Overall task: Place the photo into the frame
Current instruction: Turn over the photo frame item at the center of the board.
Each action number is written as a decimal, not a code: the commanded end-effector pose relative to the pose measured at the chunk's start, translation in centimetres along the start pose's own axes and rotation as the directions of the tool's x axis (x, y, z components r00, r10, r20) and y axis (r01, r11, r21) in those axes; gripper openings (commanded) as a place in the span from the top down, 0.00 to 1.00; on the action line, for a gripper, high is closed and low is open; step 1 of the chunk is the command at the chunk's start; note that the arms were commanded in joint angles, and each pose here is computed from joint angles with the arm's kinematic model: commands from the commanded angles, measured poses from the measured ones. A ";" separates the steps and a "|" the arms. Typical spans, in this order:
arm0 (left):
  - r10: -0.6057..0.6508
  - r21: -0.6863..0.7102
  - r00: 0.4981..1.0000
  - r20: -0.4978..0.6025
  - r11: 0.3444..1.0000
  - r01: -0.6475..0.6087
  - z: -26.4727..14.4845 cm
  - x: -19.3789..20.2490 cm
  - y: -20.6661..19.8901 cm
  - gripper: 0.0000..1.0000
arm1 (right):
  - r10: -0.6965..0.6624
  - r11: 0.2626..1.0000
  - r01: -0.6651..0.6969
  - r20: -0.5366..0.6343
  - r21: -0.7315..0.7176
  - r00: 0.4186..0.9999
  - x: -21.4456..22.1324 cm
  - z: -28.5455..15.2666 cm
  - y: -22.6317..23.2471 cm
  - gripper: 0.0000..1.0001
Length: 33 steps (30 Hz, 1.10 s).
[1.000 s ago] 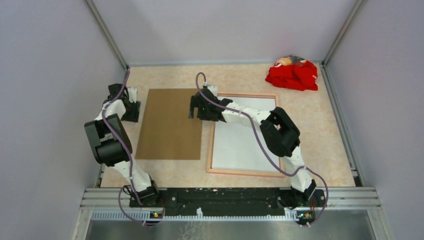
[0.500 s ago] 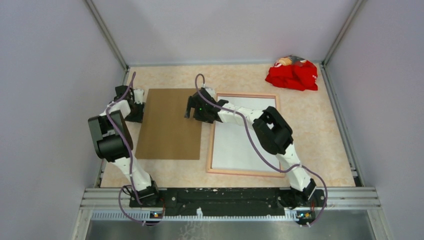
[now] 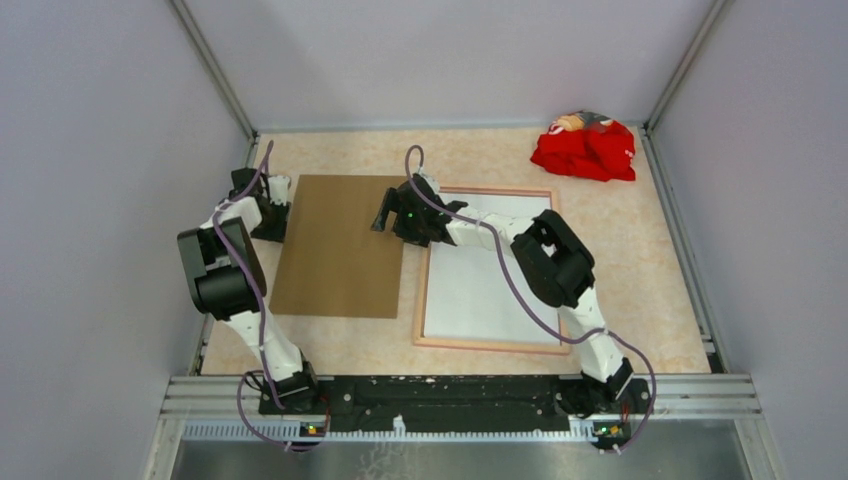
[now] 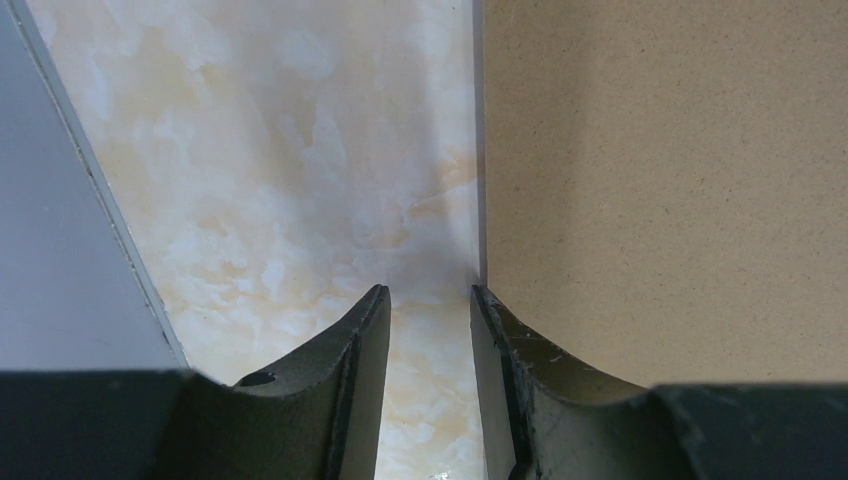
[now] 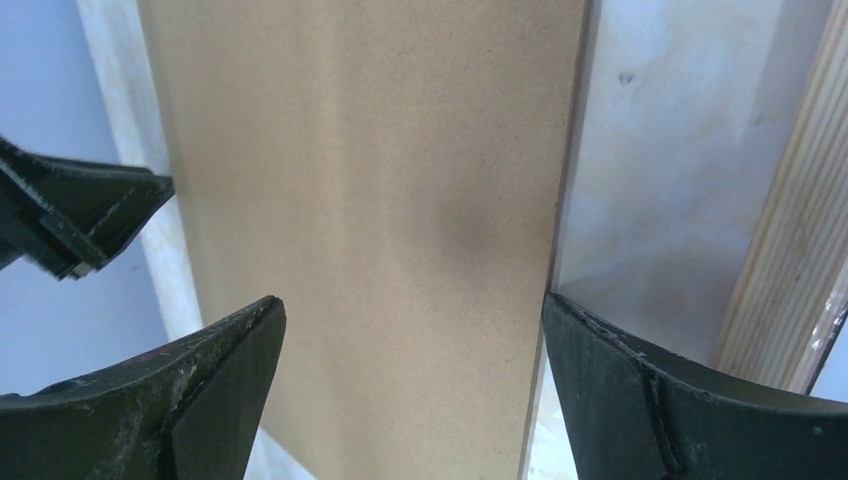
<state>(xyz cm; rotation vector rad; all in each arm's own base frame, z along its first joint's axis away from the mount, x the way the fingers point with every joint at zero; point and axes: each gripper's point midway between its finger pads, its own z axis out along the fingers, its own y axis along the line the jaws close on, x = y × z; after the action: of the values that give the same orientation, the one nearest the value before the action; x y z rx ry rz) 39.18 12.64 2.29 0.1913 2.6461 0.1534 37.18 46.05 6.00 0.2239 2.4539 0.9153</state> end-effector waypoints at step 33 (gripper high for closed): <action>0.085 0.309 0.983 -0.160 0.950 -0.032 0.1 6.3 -10.0 0.57 | 0.054 0.696 -0.068 -0.042 -0.715 0.998 0.1 -13.1 17.6 0.16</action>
<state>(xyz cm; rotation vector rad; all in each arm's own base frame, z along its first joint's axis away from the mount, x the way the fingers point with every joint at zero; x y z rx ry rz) 40.02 8.08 2.39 0.3675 2.5650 0.0496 29.46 52.91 26.22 -0.0508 1.8713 1.9383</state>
